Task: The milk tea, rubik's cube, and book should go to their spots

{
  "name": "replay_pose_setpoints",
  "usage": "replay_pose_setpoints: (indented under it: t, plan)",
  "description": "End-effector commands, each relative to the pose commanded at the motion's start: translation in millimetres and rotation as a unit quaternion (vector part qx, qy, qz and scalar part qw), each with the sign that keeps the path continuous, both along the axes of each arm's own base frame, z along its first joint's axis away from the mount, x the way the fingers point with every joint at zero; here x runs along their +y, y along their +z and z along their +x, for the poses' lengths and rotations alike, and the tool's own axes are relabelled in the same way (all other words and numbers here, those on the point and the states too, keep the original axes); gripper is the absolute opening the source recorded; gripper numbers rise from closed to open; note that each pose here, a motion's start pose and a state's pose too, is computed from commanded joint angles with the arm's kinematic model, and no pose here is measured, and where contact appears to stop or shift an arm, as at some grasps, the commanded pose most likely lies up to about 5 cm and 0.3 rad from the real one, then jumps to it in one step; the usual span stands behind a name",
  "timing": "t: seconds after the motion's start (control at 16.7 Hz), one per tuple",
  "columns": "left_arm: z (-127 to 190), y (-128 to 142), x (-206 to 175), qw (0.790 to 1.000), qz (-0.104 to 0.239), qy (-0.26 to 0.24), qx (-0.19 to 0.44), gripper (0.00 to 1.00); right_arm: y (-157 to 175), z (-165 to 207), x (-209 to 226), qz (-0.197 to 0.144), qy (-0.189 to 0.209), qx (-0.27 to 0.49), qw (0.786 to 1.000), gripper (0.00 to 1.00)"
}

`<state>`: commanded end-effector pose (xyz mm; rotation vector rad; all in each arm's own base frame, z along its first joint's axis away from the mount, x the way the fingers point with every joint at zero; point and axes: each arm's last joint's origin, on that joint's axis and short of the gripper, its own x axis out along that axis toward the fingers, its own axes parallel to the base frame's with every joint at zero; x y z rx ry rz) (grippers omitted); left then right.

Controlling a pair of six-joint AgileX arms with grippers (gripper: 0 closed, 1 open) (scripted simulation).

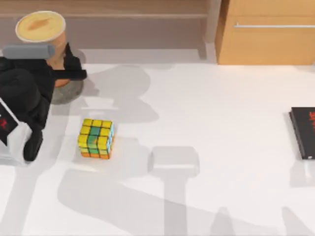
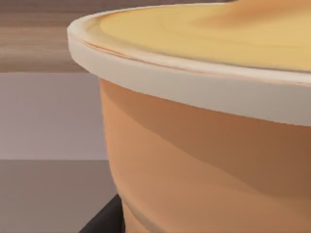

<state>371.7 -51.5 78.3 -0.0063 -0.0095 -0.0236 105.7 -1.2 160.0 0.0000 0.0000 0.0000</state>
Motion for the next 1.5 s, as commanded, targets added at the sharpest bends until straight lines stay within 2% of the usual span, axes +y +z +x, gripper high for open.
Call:
replay_pose_setpoints:
  t: [0.78,1.5]
  plan:
    - [0.0,0.0,0.0,1.0,0.0,0.0,0.0,0.98,0.0,0.0,0.0,0.0,0.0,0.0,1.0,1.0]
    - [-7.4,1.1,0.1,1.0,-0.001,0.0,-0.002,1.0,0.0,0.0,0.0,0.0,0.0,0.0,1.0,1.0]
